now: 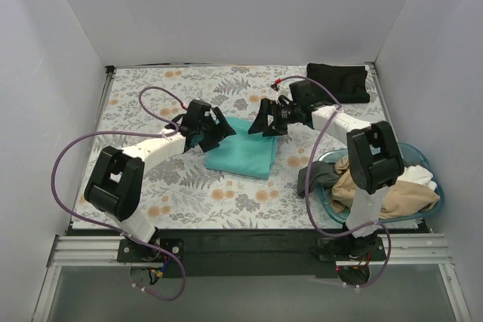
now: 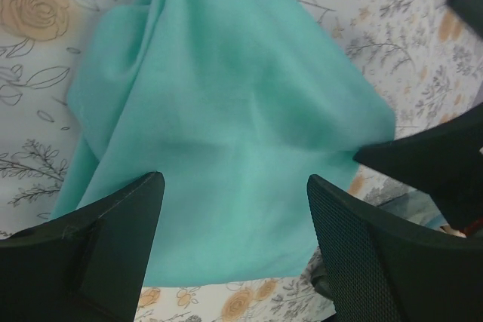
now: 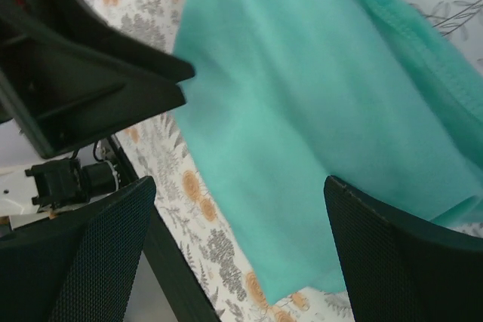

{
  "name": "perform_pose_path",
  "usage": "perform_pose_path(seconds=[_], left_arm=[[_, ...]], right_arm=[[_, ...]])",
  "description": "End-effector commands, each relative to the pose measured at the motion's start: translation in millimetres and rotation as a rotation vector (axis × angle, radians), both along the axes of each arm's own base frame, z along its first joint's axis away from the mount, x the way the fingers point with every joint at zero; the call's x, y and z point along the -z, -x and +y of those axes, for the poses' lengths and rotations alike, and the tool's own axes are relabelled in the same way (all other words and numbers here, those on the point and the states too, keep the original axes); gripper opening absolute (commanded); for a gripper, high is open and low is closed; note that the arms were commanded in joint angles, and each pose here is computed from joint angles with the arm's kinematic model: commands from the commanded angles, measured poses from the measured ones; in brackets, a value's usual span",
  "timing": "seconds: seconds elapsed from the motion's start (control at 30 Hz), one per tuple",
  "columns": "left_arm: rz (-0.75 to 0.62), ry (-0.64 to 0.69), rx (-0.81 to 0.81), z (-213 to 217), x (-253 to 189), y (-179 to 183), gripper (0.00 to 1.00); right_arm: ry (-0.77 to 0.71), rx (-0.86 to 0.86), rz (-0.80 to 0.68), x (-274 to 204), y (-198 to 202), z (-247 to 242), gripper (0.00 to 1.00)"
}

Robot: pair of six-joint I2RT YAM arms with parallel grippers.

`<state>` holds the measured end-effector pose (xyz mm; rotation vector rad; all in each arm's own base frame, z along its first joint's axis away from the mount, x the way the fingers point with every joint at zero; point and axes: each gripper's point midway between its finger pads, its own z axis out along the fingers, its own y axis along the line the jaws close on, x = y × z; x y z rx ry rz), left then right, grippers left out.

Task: Fold and stack the t-shirts
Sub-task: Fold the tshirt

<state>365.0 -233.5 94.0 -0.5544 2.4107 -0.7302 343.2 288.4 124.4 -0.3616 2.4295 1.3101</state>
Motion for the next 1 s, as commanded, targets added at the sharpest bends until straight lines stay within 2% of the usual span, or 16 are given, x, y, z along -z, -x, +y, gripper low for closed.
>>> perform_pose_path(seconds=[0.0,0.3,0.5,0.6,0.77,0.97], left_arm=[[0.02,0.001,-0.013,6,7,6,0.76],[0.094,-0.037,-0.021,14,44,23,0.76],[0.135,-0.024,-0.003,7,54,33,0.75],[0.121,-0.01,0.024,-2,46,40,0.75],[0.022,0.001,0.025,-2,6,40,0.76],[-0.083,-0.064,-0.047,15,-24,22,0.79]], right_arm=[[0.013,0.068,-0.025,13,-38,2,0.98],[0.084,0.106,0.012,60,-63,-4,0.98],[0.107,0.077,-0.019,54,-69,-7,0.98],[0.174,0.077,-0.065,36,-71,-16,0.98],[0.287,0.138,-0.232,-7,-70,-37,0.98],[0.403,0.246,-0.256,-1,-54,-70,0.98]])
